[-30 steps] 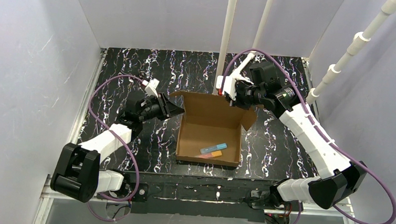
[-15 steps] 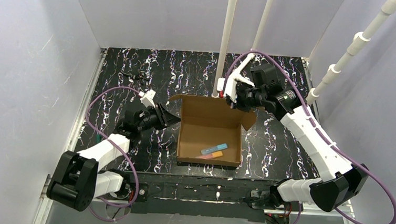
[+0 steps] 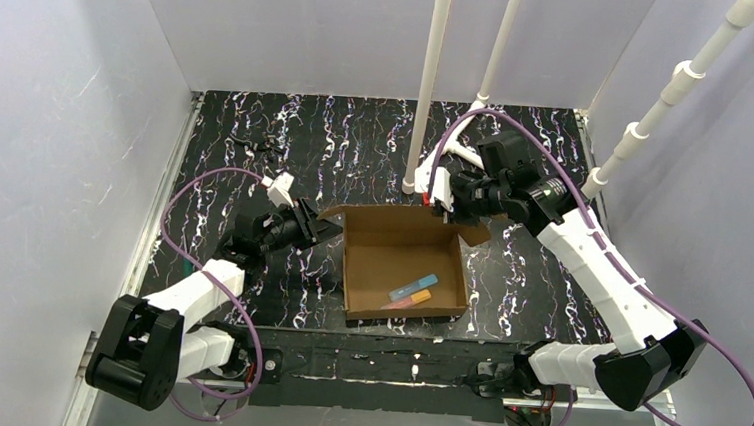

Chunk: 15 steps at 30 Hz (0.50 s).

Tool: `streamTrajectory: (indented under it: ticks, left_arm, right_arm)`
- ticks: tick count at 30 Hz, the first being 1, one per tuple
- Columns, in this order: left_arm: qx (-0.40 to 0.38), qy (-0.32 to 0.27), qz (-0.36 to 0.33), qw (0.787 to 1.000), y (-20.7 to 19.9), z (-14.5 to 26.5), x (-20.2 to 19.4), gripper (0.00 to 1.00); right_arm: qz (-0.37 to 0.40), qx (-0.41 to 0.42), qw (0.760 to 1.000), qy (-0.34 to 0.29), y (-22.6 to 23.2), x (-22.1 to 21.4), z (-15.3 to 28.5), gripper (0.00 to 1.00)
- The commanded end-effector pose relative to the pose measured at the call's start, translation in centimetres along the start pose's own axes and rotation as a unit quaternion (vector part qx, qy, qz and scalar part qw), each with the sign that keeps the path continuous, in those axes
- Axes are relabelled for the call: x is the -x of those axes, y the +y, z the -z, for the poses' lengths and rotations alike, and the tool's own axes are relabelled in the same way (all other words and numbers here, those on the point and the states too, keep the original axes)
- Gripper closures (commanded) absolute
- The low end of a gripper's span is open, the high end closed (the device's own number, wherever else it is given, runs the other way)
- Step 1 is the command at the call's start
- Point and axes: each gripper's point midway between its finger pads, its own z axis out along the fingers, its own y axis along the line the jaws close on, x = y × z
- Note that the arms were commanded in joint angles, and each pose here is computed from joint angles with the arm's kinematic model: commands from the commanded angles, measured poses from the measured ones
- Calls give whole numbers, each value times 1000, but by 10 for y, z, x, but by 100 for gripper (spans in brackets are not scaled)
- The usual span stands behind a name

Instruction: Fold the paper box

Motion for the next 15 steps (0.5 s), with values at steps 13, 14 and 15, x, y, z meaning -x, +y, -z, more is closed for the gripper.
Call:
streamTrajectory:
  ticks: [13,14,15]
  left_arm:
    - [68,-83,-30,994,6,53,10,66]
    - [74,-77,-34,994,6,54,10,66]
    - [81,-68,-34,994,7,56,8,66]
  right_arm:
    - [-6,48,999,14,23,-9,-7,99]
    - [-4,48,999,14,22,-8,-6,99]
    - [-2,49,999,13,22,-7,-6,99]
